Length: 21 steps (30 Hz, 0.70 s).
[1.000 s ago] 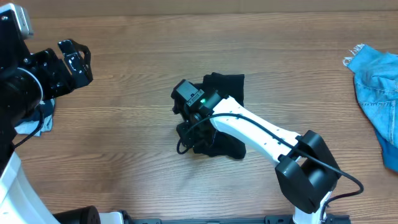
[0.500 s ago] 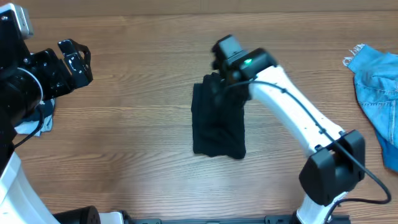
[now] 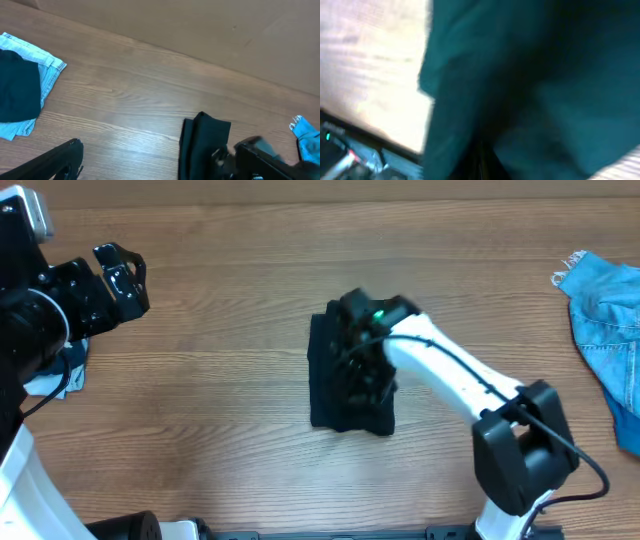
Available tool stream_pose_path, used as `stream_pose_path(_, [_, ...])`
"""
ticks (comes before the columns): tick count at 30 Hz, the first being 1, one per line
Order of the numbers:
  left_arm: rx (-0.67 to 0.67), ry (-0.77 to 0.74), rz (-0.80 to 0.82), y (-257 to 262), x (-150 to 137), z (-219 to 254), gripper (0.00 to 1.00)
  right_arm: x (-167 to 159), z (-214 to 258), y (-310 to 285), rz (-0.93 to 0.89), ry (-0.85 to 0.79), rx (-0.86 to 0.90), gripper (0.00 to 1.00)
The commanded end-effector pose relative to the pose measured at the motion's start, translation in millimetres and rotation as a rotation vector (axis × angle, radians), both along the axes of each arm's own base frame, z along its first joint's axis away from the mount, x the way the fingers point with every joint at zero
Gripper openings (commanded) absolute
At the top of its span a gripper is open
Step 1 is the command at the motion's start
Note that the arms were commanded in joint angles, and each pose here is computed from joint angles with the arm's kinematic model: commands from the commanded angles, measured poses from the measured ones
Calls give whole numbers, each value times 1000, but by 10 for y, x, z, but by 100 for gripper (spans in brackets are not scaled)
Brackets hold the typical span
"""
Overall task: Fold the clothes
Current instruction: 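Press the folded stack down and lift the right gripper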
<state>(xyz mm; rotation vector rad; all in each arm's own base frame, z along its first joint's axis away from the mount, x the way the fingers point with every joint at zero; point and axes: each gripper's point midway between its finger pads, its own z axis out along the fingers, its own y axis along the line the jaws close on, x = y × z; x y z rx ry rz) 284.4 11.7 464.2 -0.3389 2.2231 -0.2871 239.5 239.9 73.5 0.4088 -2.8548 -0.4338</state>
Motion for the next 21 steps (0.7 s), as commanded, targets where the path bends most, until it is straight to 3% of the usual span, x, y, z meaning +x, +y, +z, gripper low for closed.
stream_pose_path(1, [5, -6, -16, -21, 1, 12, 100, -320, 118, 359, 125, -5, 65, 4])
stream_pose_path(4, [5, -6, -16, -21, 1, 12, 100, -411, 157, 505, 179, -32, 79, 4])
stream_pose_path(8, [5, -6, -16, -21, 1, 12, 100, -242, 269, 553, 191, -131, 61, 4])
stream_pose_path(15, [5, -6, -16, -21, 1, 12, 100, 866, 959, 224, -10, -483, 50, 4])
stream_pose_path(21, [5, -6, -16, -21, 1, 12, 100, 1634, 804, -145, -191, -590, 75, 4])
